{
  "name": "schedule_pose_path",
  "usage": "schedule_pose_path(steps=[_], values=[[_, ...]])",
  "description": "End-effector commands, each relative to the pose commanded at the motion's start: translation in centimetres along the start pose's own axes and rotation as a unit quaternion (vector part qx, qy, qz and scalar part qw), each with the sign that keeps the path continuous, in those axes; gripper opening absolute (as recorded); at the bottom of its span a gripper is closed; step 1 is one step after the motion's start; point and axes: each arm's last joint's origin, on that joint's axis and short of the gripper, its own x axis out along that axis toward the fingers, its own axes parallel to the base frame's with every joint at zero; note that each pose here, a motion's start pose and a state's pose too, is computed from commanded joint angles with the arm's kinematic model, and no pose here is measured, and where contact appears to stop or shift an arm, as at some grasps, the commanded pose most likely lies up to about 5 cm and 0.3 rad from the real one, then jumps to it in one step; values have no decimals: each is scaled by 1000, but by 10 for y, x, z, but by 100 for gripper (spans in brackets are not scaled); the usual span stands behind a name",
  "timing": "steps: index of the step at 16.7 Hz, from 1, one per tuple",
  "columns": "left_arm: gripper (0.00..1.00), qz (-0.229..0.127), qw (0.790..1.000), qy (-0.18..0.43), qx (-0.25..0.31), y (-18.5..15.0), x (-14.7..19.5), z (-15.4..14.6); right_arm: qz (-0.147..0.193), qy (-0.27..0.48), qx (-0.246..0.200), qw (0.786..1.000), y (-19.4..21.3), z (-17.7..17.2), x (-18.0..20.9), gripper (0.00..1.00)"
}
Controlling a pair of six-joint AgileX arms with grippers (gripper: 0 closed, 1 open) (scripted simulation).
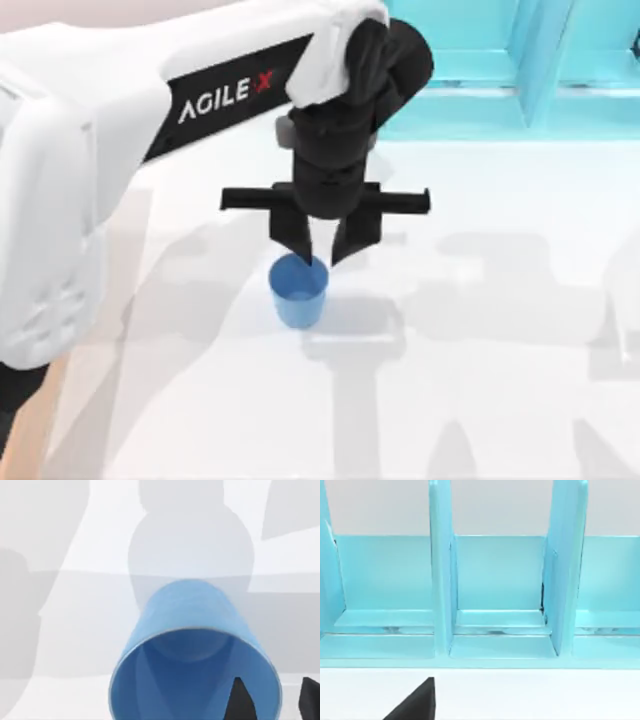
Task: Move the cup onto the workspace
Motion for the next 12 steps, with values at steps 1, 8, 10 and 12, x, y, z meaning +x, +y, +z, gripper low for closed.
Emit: schedule_pose_path(steps=[1, 8, 10, 12], values=[[60, 0, 1000, 0, 0, 0, 0, 0, 0, 0, 0, 1000, 0, 0, 0, 100], [100, 0, 1000, 0, 0, 0, 0, 0, 0, 0, 0, 1000, 0, 0, 0, 100], [100, 0, 1000, 0, 0, 0, 0, 0, 0, 0, 0, 1000, 0, 0, 0, 100], [100, 0, 1000, 0, 0, 0, 0, 0, 0, 0, 0, 1000, 0, 0, 0, 100]])
